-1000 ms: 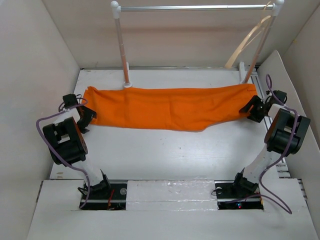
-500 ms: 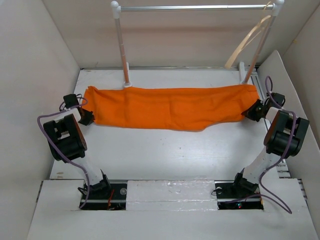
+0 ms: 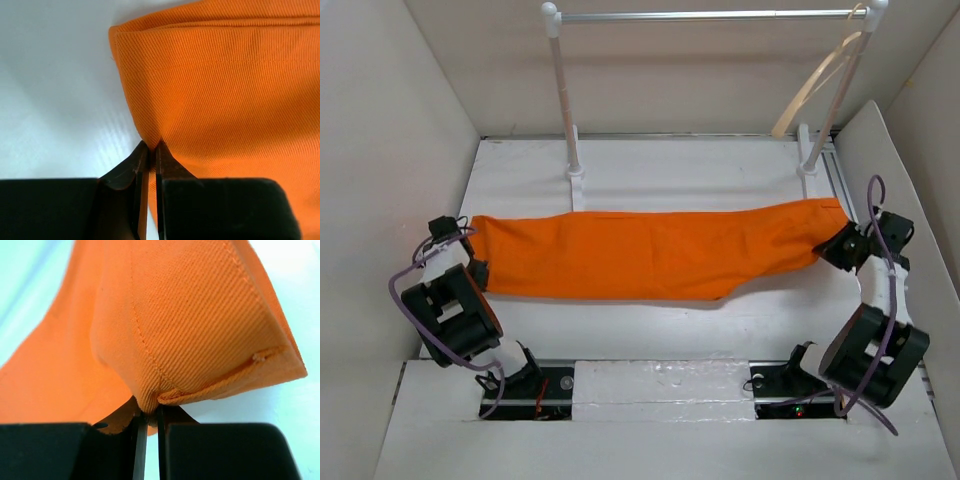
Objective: Place the trousers on the hanger
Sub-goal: Fold the trousers at the center of the board.
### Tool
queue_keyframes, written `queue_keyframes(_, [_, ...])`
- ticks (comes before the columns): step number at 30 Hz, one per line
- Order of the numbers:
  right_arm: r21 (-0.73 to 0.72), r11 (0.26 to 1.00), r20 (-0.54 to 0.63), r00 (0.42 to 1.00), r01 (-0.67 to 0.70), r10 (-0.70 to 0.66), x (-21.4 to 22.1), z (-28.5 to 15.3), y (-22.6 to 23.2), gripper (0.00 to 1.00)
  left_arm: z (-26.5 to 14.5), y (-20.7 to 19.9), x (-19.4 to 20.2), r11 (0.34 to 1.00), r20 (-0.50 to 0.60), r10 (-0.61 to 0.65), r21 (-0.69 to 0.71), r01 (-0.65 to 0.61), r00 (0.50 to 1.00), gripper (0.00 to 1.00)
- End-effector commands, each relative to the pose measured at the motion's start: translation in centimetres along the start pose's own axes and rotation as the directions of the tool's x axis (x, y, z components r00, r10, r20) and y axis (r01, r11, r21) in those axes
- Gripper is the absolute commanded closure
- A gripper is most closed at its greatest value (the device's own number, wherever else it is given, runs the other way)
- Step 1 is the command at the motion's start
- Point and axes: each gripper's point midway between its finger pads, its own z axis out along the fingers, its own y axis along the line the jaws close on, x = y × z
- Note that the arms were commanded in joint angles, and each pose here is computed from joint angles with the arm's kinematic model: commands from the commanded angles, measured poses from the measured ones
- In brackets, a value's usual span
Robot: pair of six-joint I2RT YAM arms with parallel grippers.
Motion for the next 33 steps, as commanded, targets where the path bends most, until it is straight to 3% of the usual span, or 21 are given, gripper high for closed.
queue_keyframes(1, [0.088,0.996,0.129,0.991,0.011,-0.022,-1.8,-2.6,-2.8,1.00,-1.5,2.4,-2.1,0.993,0.092,-0.004,-0.115,0.014,0.996,1.00])
queue_keyframes(4, [0.064,0.998,0.102,0.995,-0.013,0.006,-0.3,-2.1,-4.0,0.80,-2.4,1.5,-2.1,0.996,0.061,-0.026,-0.084,0.031,0.998,0.82])
queue_keyframes(5, [0.044,0.999,0.077,0.997,-0.015,0.011,0.2,-1.7,-3.9,0.56,-2.7,1.3,-2.2,0.997,0.063,-0.028,-0.071,0.032,0.998,0.64])
queue_keyframes(7, [0.006,0.999,-0.027,0.998,-0.049,0.049,1.7,-0.6,-4.0,0.46,-4.4,0.3,-2.5,0.999,0.094,-0.019,-0.025,0.021,0.995,0.56])
queue_keyframes(9, [-0.016,0.999,-0.045,0.998,-0.042,0.041,1.3,-0.4,-3.8,0.45,-6.5,-1.3,-2.4,0.999,0.144,0.014,0.029,-0.018,0.989,0.56])
queue_keyframes(12, [-0.010,0.999,-0.002,1.000,-0.030,0.030,0.1,-1.1,-3.3,0.46,-9.7,-3.6,-1.9,0.991,0.188,0.047,0.114,-0.069,0.981,0.62])
queue_keyframes(13, [-0.015,1.000,0.012,1.000,-0.019,0.020,-0.4,-1.2,-2.7,0.46,-10.3,-5.3,-1.7,0.979,0.216,0.075,0.168,-0.112,0.973,0.69])
queue_keyframes(14, [-0.025,1.000,0.007,1.000,-0.007,0.007,-0.3,-1.0,-2.1,0.46,-10.6,-6.6,-1.0,0.962,0.232,0.126,0.209,-0.176,0.964,0.91])
queue_keyframes(16, [-0.044,0.999,0.019,1.000,-0.006,0.007,-0.7,-0.7,-1.3,0.49,-10.6,-10.0,1.0,0.911,0.203,0.158,0.348,-0.222,0.966,0.99])
queue_keyframes(19, [-0.050,0.999,0.037,0.999,0.020,-0.018,-1.6,-0.5,0.0,0.51,-8.7,-12.7,1.8,0.904,0.127,0.151,0.383,-0.189,0.980,1.00])
queue_keyframes(23, [-0.039,0.997,0.066,0.996,0.060,-0.057,-2.9,-1.1,1.0,0.53,-4.1,-14.9,1.2,0.944,-0.007,0.169,0.287,-0.160,0.986,1.00])
queue_keyframes(26, [-0.017,0.998,0.061,0.996,0.066,-0.065,-2.8,-1.2,0.7,0.54,-3.9,-17.2,-1.4,0.946,0.022,0.153,0.286,-0.153,0.988,1.00])
queue_keyframes(29, [-0.002,0.998,0.048,0.996,0.070,-0.070,-2.1,-1.3,-0.1,0.47,-3.0,-18.8,-2.4,0.947,0.041,0.147,0.284,-0.153,0.988,1.00])
queue_keyframes(33, [0.094,0.994,0.051,0.997,0.059,-0.064,-2.5,-2.1,-2.5,0.36,1.5,-15.9,-3.6,0.986,-0.042,0.083,0.149,-0.076,0.996,1.00])
